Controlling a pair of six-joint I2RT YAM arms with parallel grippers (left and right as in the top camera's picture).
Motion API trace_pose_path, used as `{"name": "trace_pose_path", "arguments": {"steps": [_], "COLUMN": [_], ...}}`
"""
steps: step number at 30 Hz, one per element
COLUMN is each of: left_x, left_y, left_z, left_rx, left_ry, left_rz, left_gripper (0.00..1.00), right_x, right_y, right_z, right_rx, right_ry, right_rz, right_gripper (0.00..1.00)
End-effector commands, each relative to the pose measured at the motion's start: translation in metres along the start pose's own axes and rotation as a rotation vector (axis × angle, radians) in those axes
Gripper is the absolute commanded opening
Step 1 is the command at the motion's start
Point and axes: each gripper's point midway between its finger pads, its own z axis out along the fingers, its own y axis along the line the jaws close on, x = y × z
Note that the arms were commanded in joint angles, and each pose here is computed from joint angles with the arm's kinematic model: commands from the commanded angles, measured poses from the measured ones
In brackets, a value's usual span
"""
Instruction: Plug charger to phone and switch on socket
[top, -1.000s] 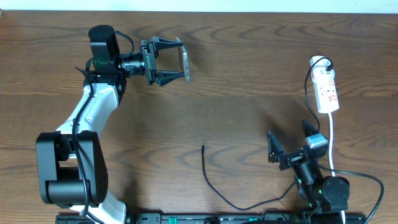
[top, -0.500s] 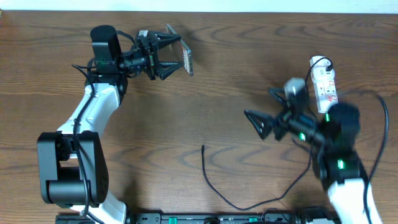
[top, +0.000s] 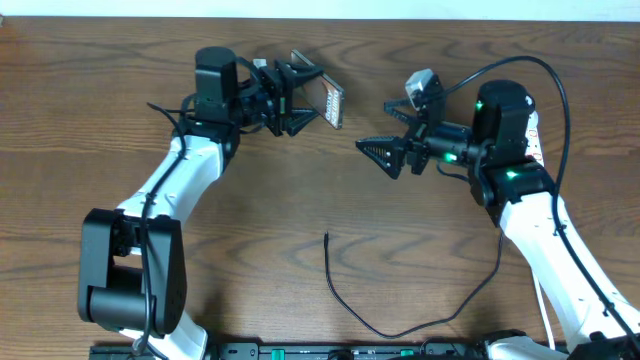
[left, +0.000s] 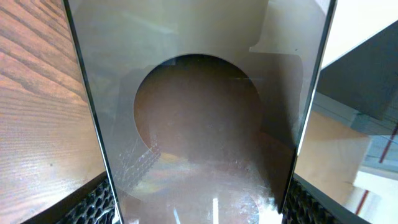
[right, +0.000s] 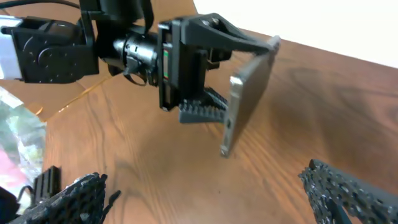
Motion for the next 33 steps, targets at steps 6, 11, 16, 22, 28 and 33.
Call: {"name": "trace_pose_path", "arguments": {"steps": [6,11,16,22,28,33], "left_x": [0.033,0.041,0.048,0.063,0.068,0.069], "left_y": [-0.020,-0.019,-0.017,-0.026,-0.031,-0.031], "left_z": [0.014,0.019,0.023,0.026,0.027,0.027], "left_rx": [0.022,0.015,0.012,0.043,0.060,0.060], "left_ry": [0.034,0.053,0.073,0.122,0.143,0.145], "left_rz": [0.104,0.109,0.114,0.141,0.148,0.149], "left_gripper": [0.07,0.07,0.07,0.07,0.07,0.07], "right_x": [-0.012,-0.012,-0.011,-0.008,-0.007,0.005], "right_y": [0.010,0.010,0.010,-0.005,-0.018,-0.024], "right_z": [0.001,0.001,0.001,0.002,0.000,0.004], "right_rx": [-0.037,-0.037,-0.038,0.048,0.123,0.184], "right_ry": [-0.018,-0.018,-0.017,-0.006,-0.011,0.026], "right_rz": [-0.052,-0.053,-0.050,0.031,0.136,0.193], "right_gripper": [0.99,0.99,0.99,0.99,0.99,0.99]}}
